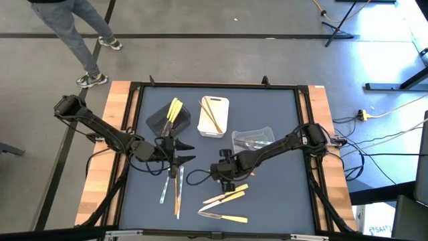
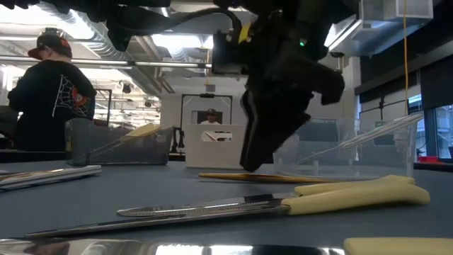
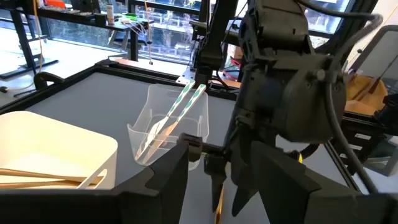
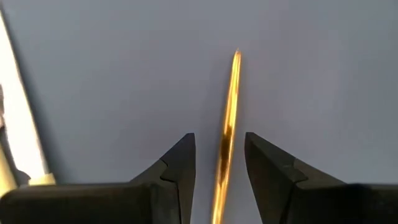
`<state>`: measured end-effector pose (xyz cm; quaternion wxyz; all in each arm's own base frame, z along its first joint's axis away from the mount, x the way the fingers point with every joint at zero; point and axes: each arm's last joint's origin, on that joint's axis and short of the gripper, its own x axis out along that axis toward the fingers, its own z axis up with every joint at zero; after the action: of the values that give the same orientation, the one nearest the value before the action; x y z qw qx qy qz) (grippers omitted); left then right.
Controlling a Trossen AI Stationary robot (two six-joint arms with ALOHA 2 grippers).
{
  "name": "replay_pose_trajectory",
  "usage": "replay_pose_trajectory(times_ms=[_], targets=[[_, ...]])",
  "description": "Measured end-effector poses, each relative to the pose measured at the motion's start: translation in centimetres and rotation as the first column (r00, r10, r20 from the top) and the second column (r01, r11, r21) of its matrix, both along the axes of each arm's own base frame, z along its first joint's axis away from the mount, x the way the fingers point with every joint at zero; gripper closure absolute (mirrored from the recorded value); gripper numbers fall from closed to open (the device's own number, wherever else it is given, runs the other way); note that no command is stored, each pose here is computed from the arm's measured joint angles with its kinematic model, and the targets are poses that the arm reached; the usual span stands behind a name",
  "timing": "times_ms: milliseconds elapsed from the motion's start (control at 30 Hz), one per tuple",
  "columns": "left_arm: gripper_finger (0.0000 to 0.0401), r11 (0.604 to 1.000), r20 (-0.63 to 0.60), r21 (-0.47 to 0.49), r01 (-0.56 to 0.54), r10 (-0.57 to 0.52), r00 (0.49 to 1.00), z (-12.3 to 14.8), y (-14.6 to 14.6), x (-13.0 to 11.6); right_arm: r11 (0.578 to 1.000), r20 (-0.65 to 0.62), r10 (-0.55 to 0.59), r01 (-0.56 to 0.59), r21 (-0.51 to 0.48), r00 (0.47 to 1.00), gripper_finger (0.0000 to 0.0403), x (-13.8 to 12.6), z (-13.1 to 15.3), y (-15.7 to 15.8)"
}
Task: Sort silverware by color (type)
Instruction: Put the right gold knife into the white bin
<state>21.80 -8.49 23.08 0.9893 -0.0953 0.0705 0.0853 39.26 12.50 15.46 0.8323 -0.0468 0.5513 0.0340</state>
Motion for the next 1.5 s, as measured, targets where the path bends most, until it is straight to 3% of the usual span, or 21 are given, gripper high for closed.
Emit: replay_pose_trajectory(times_ms=[1267, 1500], targets=[[0.0232, 1.000, 0.000, 0.007, 0.000, 0.000, 1.000, 0.0, 0.0, 0.0, 1.000, -0.077, -0.014, 0.014, 0.005, 0.997, 0.0279, 0.3, -2.0, -0.8], [0.0232, 1.000, 0.018, 0.019, 0.001, -0.001, 1.000, 0.2, 0.0, 0.0, 1.000, -0.077, -0.012, 0.013, 0.006, 0.997, 0.0322, 0.3, -2.1, -0.8]])
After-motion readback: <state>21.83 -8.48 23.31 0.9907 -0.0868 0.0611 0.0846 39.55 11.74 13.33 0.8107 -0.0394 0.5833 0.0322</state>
